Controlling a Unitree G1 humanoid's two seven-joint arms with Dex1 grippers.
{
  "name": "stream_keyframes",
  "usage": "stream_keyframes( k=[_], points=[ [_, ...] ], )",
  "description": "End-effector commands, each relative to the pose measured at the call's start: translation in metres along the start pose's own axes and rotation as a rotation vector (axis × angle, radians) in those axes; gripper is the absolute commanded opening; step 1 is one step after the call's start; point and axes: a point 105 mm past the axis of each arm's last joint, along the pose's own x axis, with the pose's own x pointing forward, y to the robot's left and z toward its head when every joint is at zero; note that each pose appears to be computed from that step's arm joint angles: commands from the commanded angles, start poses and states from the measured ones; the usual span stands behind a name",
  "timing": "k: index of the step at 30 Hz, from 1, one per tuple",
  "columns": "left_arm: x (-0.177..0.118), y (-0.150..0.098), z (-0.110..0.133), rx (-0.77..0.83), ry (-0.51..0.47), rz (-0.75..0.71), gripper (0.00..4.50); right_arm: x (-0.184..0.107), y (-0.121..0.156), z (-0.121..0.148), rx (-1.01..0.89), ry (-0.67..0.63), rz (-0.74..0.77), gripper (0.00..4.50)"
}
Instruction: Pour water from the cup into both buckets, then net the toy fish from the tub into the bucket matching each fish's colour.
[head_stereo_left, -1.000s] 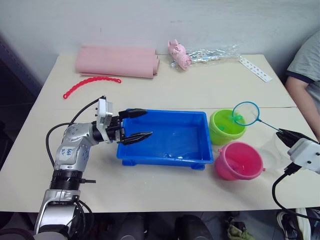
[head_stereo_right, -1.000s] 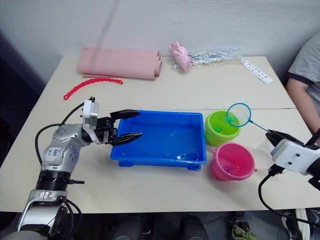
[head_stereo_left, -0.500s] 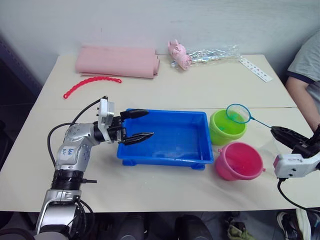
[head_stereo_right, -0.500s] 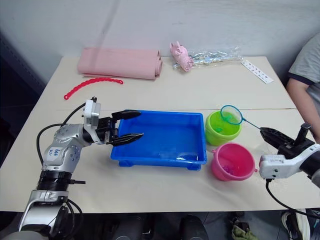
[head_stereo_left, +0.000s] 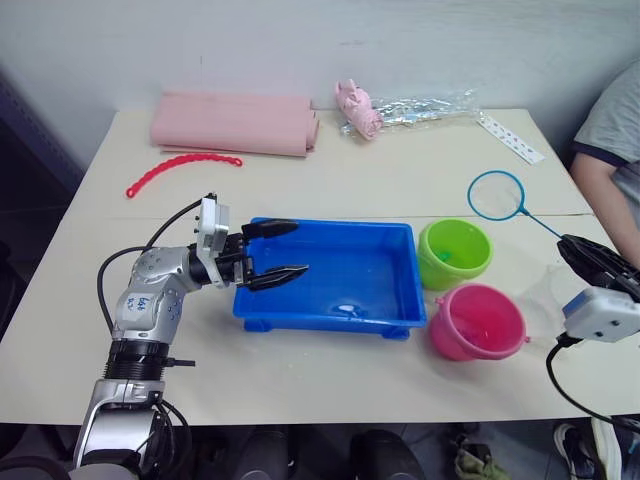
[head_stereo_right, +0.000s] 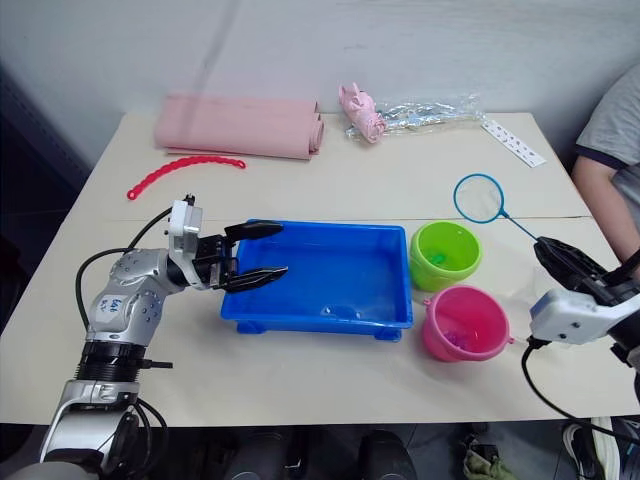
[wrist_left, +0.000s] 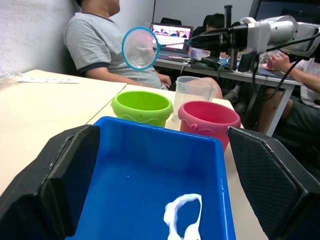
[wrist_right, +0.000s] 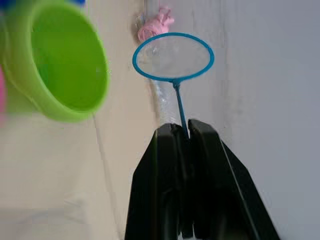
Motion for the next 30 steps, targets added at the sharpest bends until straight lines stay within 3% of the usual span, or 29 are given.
stream_keyframes(
  k=[1, 4, 6, 12, 14, 16, 20, 28, 30],
  points=[
    [-0.012, -0.006, 0.02, 0.003, -0.042, -0.027, 4.44, 0.005, 0.005, 0.031, 0.375, -0.141, 0.11, 0.0],
    [-0.02, -0.006, 0.046, -0.075, -0.157, 0.006, 4.44, 0.009, 0.028, 0.055, 0.633, -0.211, 0.31, 0.0],
    [-0.025, -0.014, 0.055, -0.032, -0.109, -0.021, 4.44, 0.012, 0.044, 0.071, 0.729, -0.247, 0.464, 0.0],
    [-0.048, -0.048, 0.035, 0.1, 0.125, -0.095, 4.44, 0.024, 0.088, 0.101, 0.715, -0.348, 0.792, 0.0],
    [-0.055, -0.054, 0.031, 0.102, 0.15, -0.082, 4.44, 0.028, 0.11, 0.103, 0.643, -0.381, 0.885, 0.0],
    [-0.062, -0.054, 0.032, 0.1, 0.112, -0.027, 4.44, 0.029, 0.137, 0.102, 0.555, -0.403, 0.995, 0.0],
    [-0.083, -0.068, 0.008, 0.085, 0.239, -0.017, 4.44, 0.035, 0.173, 0.104, 0.592, -0.443, 1.059, 0.0],
    [-0.102, -0.09, 0.0, -0.001, 0.279, 0.051, 4.44, 0.032, 0.227, 0.09, 0.617, -0.404, 1.117, 0.0],
    [-0.102, -0.09, 0.001, -0.024, 0.251, 0.084, 4.44, 0.034, 0.238, 0.089, 0.621, -0.424, 1.112, 0.0]
  ],
)
